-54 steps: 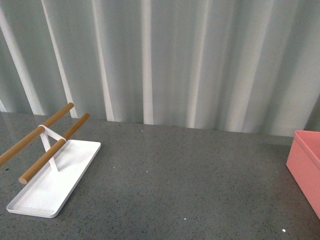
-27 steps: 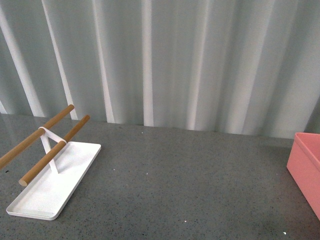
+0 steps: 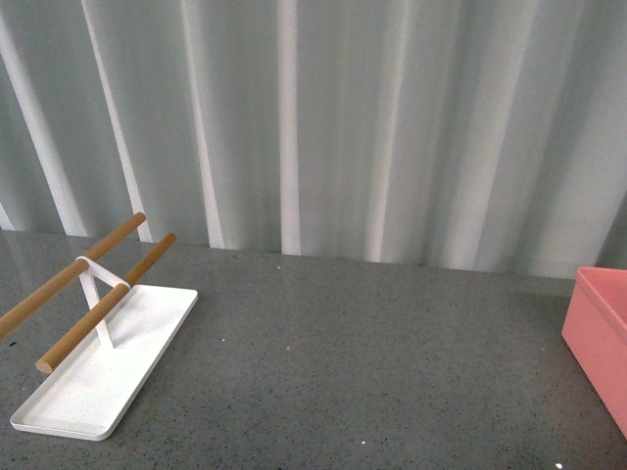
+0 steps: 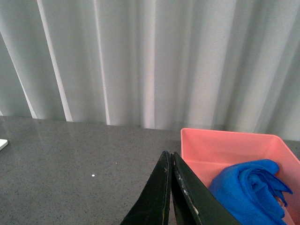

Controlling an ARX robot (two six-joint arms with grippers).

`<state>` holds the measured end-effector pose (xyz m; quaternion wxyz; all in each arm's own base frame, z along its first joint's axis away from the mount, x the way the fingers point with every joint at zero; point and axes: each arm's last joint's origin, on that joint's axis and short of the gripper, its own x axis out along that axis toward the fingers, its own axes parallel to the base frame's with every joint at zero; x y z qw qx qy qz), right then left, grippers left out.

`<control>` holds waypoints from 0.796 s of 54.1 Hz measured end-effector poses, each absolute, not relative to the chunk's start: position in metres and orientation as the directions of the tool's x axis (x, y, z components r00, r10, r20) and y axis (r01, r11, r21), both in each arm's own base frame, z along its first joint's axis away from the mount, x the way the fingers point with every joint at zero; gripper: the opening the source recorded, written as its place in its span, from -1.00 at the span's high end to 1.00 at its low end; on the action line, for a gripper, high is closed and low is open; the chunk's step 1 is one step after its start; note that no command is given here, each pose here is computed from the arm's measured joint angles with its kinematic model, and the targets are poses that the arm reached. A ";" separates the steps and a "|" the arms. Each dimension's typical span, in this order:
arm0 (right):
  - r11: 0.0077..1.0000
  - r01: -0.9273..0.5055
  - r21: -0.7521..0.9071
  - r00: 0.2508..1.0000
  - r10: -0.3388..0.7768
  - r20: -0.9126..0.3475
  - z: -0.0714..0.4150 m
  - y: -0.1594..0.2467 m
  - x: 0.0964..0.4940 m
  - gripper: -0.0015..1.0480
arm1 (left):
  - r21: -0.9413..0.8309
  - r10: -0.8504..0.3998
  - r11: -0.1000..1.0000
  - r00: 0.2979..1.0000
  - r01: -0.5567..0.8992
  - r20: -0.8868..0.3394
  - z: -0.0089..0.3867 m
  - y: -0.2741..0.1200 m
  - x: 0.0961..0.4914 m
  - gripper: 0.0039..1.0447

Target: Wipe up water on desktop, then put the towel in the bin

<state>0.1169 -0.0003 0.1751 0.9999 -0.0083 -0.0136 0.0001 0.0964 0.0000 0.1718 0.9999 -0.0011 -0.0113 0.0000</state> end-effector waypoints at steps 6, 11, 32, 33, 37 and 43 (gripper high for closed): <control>1.000 0.000 -0.016 1.000 0.001 0.027 0.175 0.000 0.114 0.93 | -0.002 0.000 1.000 1.000 0.000 0.023 0.172 0.000 0.096 -0.88; 1.000 0.000 -0.014 1.000 0.001 0.027 0.175 0.000 0.113 0.93 | -0.002 0.000 1.000 1.000 0.000 0.023 0.172 0.000 0.096 -0.88; 1.000 0.002 -0.010 1.000 -0.002 0.000 0.170 0.000 0.098 0.93 | -0.002 0.000 1.000 1.000 0.000 0.023 0.172 0.000 0.096 -0.88; 1.000 0.003 -0.010 1.000 -0.003 0.006 0.170 0.000 0.098 0.93 | -0.002 0.000 1.000 1.000 0.000 0.023 0.172 0.000 0.096 -0.88; 1.000 0.003 -0.010 1.000 -0.002 0.023 0.172 0.000 0.096 0.93 | -0.002 0.000 1.000 1.000 0.000 0.023 0.172 0.000 0.096 -0.88; 1.000 0.002 -0.010 1.000 -0.002 0.021 0.171 0.000 0.096 0.85 | -0.002 0.000 1.000 1.000 0.000 0.022 0.172 0.000 0.096 -0.88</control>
